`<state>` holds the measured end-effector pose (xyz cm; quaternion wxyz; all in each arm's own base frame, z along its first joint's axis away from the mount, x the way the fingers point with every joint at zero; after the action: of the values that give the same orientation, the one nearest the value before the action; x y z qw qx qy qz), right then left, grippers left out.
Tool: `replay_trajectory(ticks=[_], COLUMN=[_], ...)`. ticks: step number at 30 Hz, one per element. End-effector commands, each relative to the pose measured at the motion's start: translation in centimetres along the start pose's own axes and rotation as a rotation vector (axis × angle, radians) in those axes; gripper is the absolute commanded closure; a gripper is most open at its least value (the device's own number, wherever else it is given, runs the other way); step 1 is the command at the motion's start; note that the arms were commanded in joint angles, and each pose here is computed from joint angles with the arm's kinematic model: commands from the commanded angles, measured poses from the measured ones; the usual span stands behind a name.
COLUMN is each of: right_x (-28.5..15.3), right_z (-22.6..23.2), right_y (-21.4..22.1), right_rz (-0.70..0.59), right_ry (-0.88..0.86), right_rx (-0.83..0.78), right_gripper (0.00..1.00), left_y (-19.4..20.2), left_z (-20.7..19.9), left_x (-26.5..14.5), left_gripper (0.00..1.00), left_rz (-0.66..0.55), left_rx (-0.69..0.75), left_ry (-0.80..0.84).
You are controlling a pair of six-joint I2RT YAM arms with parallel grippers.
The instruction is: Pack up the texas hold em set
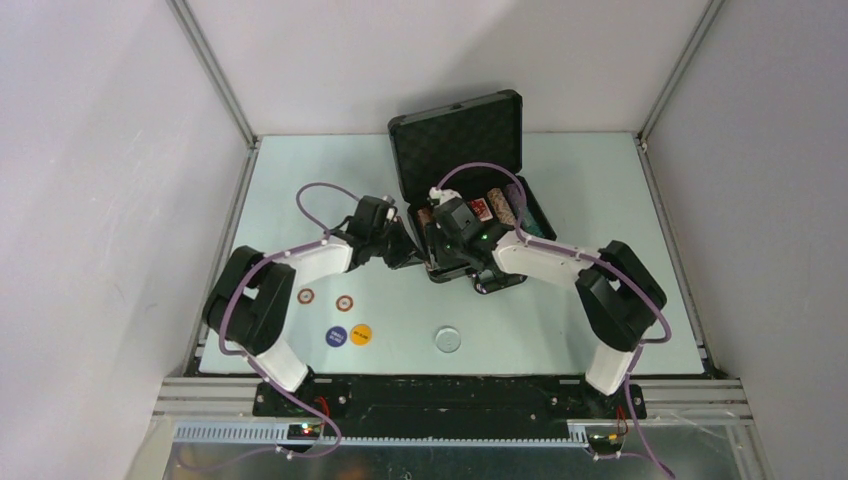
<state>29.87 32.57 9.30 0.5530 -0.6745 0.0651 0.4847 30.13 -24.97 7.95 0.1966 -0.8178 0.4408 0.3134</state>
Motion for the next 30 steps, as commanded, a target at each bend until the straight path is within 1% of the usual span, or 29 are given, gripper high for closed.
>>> replay_trajectory(ticks=[1, 2, 5, 6, 11, 12, 13, 14, 15, 16, 19, 20, 21, 22, 23, 25, 26, 27, 30], right_x=[-4.8, -6.4, -9.6, -10.0, -12.3, -12.4, -13.2, -13.4, -14.6, -14.8, -17.3, -17.6, -18.5, -19.5, -19.9, -21.8, -21.8, -22.5, -22.6], right_z=[-0.3, -0.5, -1.7, -2.0, -3.3, -3.0, -3.3, -2.6, -2.9, -2.4, -2.7, -2.2, -2.3, -1.9, -1.6, -0.3, -0.2, 0.2, 0.6], right_y=[-5.3, -6.3, -7.4, -7.1, -6.3, -5.7, -6.0, -5.6, -6.3, -5.6, -5.9, -5.6, -5.9, -6.1, -6.1, -6.5, -6.2, -6.4, -6.3], right_rz=[-0.185, -0.225, -0.272, -0.257, -0.284, -0.276, -0.299, -0.301, -0.348, -0.347, -0.421, -0.421, -0.454, -0.483, -0.494, -0.547, -0.539, -0.56, -0.558], right_ry=[0.024, 0.026, 0.052, 0.059, 0.019, -0.02, -0.044, -0.117, -0.153, -0.218, -0.338, -0.392, -0.415, -0.472, -0.502, -0.644, -0.674, -0.722, -0.767], right_rx=[0.026, 0.035, 0.08, 0.092, 0.205, 0.221, 0.264, 0.278, 0.323, 0.339, 0.435, 0.454, 0.456, 0.451, 0.449, 0.415, 0.44, 0.416, 0.422], right_gripper=[0.49, 0.47, 0.42, 0.41, 0.37, 0.36, 0.34, 0.34, 0.32, 0.32, 0.3, 0.3, 0.3, 0.31, 0.31, 0.31, 0.31, 0.31, 0.31], left_y=[-0.5, -0.4, -0.2, -0.1, 0.2, 0.3, 0.5, 0.7, 0.9, 1.0, 1.6, 1.7, 2.1, 2.1, 2.5, 3.1, 3.3, 3.7, 4.4], left_z=[-3.7, -4.1, -4.9, -5.3, -7.1, -7.3, -7.6, -7.9, -8.4, -8.5, -9.8, -10.3, -10.7, -11.1, -11.5, -12.2, -12.6, -12.9, -13.7], left_x=[-1.5, -1.8, -2.5, -3.0, -5.4, -5.8, -6.4, -6.8, -7.6, -7.9, -10.2, -10.9, -11.7, -12.2, -12.9, -13.9, -14.2, -14.8, -16.0], left_gripper=[1.0, 1.0, 1.0, 1.0, 1.0, 1.0, 1.0, 1.0, 1.0, 1.0, 1.0, 1.0, 1.0, 1.0, 1.0, 1.0, 1.0, 1.0, 1.0], left_rz=[-0.05, -0.048, -0.043, -0.043, -0.069, -0.068, -0.075, -0.073, -0.085, -0.087, -0.118, -0.127, -0.128, -0.132, -0.125, -0.107, -0.101, -0.088, -0.073], left_rx=[0.085, 0.092, 0.12, 0.13, 0.192, 0.2, 0.217, 0.226, 0.243, 0.249, 0.289, 0.3, 0.314, 0.323, 0.337, 0.359, 0.364, 0.378, 0.4], left_ry=[0.141, 0.155, 0.192, 0.209, 0.288, 0.3, 0.325, 0.342, 0.379, 0.393, 0.495, 0.525, 0.555, 0.579, 0.605, 0.651, 0.674, 0.696, 0.742])
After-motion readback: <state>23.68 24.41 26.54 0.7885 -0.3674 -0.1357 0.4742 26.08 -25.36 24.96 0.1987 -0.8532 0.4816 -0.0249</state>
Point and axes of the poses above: each gripper's point midway between its finger pads, its own x axis out along the fingers, its own z axis along the line the jaws close on, y = z × x, the point moved 2 cm from there along -x, back along the fingers, and after that the axes turned 14 degrees about -x, right-handed, at the moved point
